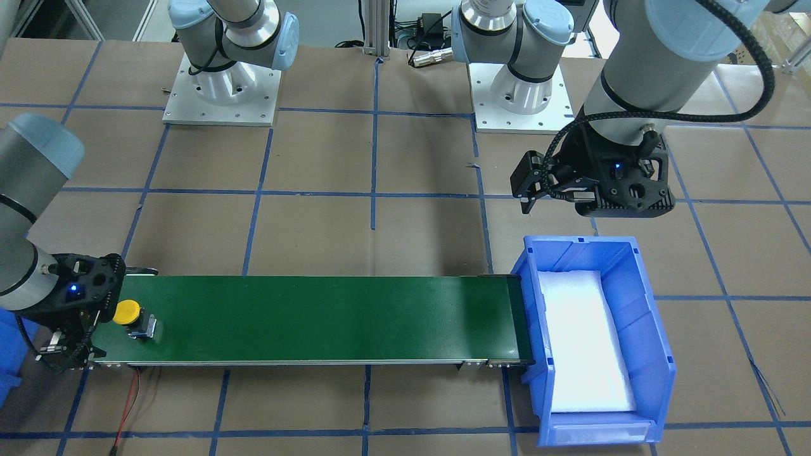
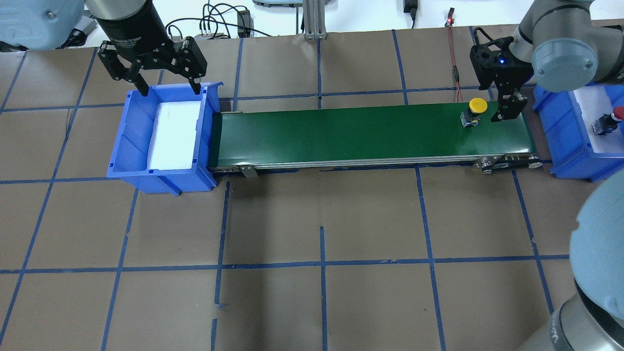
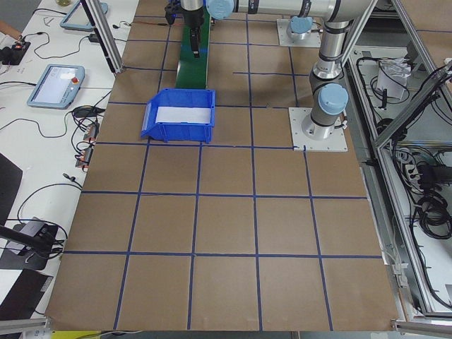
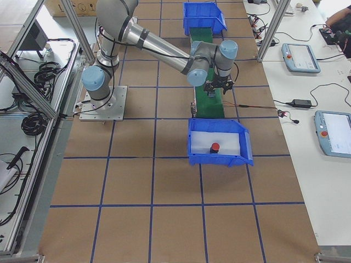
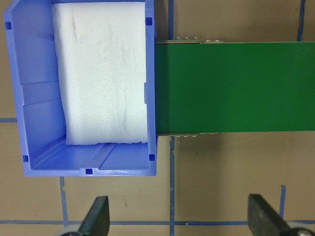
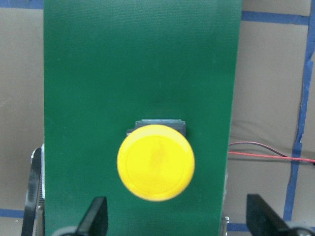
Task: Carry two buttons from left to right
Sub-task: 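Grasp the yellow button on the belt with the right gripper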
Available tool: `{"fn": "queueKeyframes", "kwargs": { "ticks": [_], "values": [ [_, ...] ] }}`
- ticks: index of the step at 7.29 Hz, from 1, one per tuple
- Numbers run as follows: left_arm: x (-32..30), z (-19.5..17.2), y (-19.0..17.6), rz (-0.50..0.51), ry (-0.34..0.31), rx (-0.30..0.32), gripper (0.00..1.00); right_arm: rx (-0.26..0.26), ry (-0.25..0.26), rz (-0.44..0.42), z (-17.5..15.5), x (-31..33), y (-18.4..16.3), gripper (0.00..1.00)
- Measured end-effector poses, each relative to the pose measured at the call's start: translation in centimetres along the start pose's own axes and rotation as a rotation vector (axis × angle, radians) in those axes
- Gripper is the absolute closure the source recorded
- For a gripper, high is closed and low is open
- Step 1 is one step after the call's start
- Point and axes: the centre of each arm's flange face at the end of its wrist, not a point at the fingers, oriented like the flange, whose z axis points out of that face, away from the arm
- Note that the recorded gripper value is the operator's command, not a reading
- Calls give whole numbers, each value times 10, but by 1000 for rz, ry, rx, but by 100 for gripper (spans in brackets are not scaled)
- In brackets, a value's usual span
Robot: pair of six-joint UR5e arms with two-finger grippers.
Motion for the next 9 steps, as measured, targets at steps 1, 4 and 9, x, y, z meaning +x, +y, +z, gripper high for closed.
{"fn": "queueKeyframes", "kwargs": {
  "ticks": [1,4,9],
  "values": [
    [0,0,0,0,0,0,0,-2,0,0,4,-2,-1,0],
    [0,0,0,0,0,-1,0,2,-12,1,12,-7,-3,10],
    [0,0,1,0,0,1,0,-15,28,-22,9,-3,-1,91]
  ]
}}
